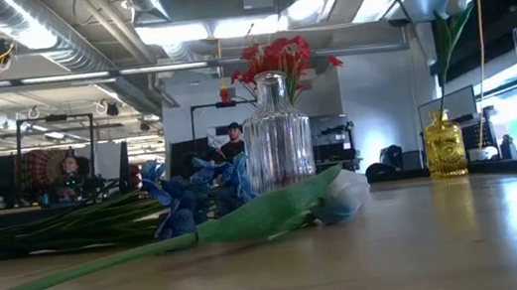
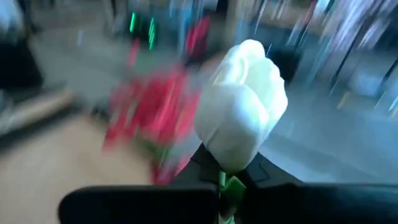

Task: Sort flowers into vase by color
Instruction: Put the right white flower into the yellow vase

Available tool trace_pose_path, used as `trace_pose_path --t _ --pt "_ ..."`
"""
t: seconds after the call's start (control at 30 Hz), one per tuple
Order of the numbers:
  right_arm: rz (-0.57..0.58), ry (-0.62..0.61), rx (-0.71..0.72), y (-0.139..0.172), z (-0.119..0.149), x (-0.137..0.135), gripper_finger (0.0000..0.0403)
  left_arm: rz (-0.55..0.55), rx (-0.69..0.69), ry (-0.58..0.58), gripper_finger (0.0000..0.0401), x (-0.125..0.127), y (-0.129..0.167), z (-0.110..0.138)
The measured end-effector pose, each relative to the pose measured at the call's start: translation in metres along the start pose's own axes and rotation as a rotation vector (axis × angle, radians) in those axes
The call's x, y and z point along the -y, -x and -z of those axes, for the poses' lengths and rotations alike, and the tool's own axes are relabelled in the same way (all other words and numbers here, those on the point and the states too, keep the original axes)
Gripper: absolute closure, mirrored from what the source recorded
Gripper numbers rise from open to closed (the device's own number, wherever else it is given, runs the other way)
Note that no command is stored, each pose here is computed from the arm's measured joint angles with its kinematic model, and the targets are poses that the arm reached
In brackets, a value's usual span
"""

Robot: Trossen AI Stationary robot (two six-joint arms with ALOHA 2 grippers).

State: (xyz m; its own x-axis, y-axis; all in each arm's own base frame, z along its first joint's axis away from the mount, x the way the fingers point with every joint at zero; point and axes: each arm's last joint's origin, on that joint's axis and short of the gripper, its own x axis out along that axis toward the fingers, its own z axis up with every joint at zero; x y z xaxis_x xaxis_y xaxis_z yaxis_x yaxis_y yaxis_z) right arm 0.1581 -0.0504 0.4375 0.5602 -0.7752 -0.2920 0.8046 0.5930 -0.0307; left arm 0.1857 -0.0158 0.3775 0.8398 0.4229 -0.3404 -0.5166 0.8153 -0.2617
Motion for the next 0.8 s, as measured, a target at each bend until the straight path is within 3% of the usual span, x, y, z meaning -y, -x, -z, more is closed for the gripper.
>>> trace_pose_path --t 0.1,0.2,0.3,0.5,0.8 --pt "0.070 0.077 0.194 -0.001 -0.026 0.009 0.0395 -0.010 0.035 0.003 0.0252 0.000 0.000 -0.003" --pt "0.182 0.167 0.262 -0.011 -0.038 0.021 0.0393 -0.012 0.057 0.020 0.0252 0.000 -0.001 -0.006" --pt "0.271 0.240 0.221 -0.026 -0.037 0.033 0.0397 -0.011 0.058 0.031 0.0252 0.000 -0.001 -0.006" --pt "0.338 0.213 0.110 -0.057 -0.006 0.054 0.0395 0.004 0.053 0.051 0.0252 0.002 0.000 -0.005" --pt "0.322 0.157 0.093 -0.076 0.020 0.062 0.0394 0.004 0.053 0.068 0.0252 0.002 0.000 -0.005"
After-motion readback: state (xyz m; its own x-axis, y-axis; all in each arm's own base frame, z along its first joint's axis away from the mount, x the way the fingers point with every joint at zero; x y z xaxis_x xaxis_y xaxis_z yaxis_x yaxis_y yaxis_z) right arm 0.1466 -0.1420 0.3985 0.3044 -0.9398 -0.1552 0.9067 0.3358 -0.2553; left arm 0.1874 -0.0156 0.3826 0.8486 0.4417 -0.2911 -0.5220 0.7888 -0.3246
